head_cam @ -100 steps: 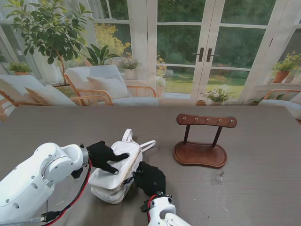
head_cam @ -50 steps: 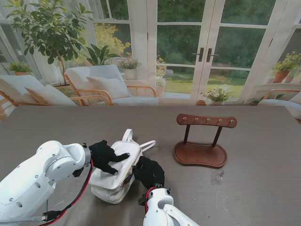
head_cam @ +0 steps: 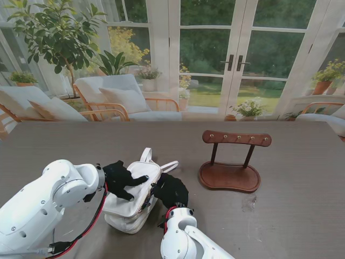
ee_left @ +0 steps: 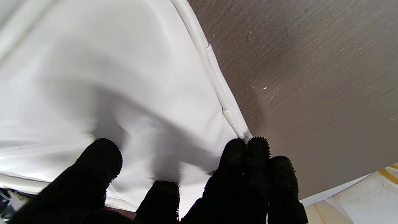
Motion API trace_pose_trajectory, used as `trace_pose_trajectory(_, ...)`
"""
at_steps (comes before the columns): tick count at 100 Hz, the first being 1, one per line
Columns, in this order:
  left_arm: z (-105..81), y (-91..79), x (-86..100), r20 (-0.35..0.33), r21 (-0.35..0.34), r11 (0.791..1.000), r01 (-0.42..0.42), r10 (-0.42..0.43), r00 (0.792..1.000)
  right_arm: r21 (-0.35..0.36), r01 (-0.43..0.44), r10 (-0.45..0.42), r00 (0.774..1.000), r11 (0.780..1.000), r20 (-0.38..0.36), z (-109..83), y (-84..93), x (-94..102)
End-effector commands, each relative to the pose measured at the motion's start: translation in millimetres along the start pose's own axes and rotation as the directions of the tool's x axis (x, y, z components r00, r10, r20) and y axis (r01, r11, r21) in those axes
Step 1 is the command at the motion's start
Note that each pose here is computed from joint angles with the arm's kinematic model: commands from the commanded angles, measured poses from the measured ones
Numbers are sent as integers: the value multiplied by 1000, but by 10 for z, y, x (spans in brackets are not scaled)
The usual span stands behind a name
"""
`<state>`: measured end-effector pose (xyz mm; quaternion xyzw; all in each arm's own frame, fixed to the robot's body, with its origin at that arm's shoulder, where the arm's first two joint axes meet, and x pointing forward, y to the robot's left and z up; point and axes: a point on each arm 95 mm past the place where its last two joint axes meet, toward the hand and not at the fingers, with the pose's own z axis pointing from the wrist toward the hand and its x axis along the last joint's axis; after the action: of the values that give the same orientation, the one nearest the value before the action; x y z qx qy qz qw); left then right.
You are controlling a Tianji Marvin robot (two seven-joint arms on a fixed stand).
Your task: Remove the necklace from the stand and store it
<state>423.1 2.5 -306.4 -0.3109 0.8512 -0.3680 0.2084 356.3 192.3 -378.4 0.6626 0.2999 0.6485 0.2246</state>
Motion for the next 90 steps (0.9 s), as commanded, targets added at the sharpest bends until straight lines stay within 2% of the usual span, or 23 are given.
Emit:
trace_pose_trajectory(1, 120, 750, 174, -43, -227, 974, 26, -37, 998, 2, 0, 0, 1000, 1000, 2, 78, 22, 66)
trace_pose_trajectory(40, 122, 752, 195, -58, -242, 970, 8, -23, 998, -5, 63, -63, 998, 998, 23, 278, 86, 103)
trace_pose_trajectory(55, 116, 754, 201, -57, -243, 970, 7, -21, 998, -8, 97, -97, 995, 995, 36, 256, 189, 173)
trace_pose_trajectory(90, 134, 765, 216, -66, -241, 971, 9, -26, 997, -7, 170, -169, 984, 985, 61, 466, 284, 226)
